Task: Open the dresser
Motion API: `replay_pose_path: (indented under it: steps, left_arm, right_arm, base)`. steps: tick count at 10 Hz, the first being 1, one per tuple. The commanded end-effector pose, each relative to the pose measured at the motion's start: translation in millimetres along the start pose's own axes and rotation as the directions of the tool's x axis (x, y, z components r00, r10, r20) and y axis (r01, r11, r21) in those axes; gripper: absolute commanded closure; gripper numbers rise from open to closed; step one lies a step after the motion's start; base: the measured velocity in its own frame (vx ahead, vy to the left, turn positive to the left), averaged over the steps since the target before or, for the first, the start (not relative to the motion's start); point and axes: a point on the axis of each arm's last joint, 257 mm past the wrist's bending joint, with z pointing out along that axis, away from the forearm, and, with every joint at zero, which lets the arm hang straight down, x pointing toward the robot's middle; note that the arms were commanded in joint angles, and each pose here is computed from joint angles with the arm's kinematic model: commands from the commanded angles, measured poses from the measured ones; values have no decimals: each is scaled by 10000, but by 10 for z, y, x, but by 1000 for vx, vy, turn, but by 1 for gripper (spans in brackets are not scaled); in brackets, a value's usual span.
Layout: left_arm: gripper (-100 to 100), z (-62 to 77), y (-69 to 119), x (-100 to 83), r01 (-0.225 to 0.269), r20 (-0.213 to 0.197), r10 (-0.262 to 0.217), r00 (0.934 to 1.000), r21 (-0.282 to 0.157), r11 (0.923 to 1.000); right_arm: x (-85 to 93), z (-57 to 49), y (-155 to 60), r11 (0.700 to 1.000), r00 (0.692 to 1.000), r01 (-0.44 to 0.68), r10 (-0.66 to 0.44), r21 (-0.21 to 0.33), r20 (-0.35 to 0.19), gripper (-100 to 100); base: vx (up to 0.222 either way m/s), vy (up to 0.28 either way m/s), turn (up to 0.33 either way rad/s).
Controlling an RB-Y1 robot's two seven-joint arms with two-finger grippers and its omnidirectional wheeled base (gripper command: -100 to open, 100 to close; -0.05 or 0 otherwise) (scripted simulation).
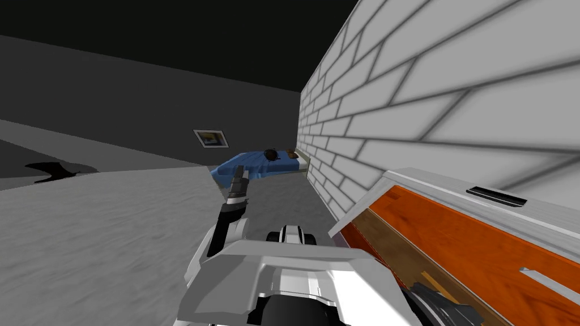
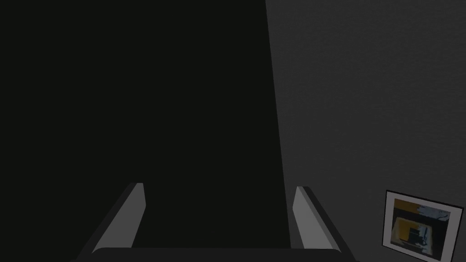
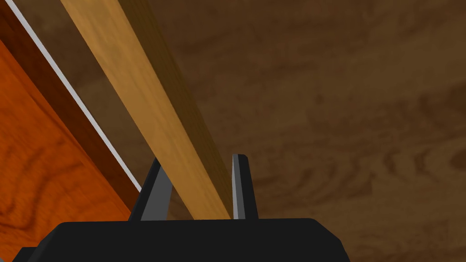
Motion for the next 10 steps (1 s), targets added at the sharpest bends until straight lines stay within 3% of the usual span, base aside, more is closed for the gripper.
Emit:
replay_pose_path:
  steps: [1, 3, 4, 6, 7, 8, 10]
  left_arm:
    - [0, 1, 0, 1, 2, 0, -2, 10000, 2, 10000]
    - [0, -1, 0, 0, -1, 0, 1, 10000, -2, 10000]
    - [0, 0, 0, 0, 0, 0, 0, 10000, 1, 10000]
    - [0, -1, 0, -1, -2, 0, 2, 10000, -2, 10000]
    - [0, 0, 0, 0, 1, 0, -1, 10000, 1, 10000]
    - [0, -1, 0, 0, -1, 1, 1, 10000, -2, 10000]
    - [0, 1, -1, 1, 2, 0, -2, 10000, 2, 10000]
  right_arm:
    - [-189, -80, 100, 9980, 9974, -359, 390, -529, 601, 100]
    - [-290, -89, 99, 9982, 9945, -272, 324, -534, 998, 100]
    - [-227, -178, 117, 9961, 9917, -242, 346, -845, 1238, 100]
    - [-382, -204, 126, 9956, 9849, -303, 448, -886, 1672, 100]
    - [-298, -295, 137, 9927, 9813, -207, 429, -1187, 1879, 100]
    - [-408, -319, 142, 9924, 9744, -228, 492, -1212, 2195, 100]
    - [-474, -333, 145, 9918, 9709, -314, 597, -1237, 2321, 100]
  base:
    - [110, 9, -358]
    - [131, 8, -225]
    - [171, -12, -307]
    - [131, 26, -244]
    - [162, 56, -403]
    - [162, 65, -328]
    - [28, 22, 1]
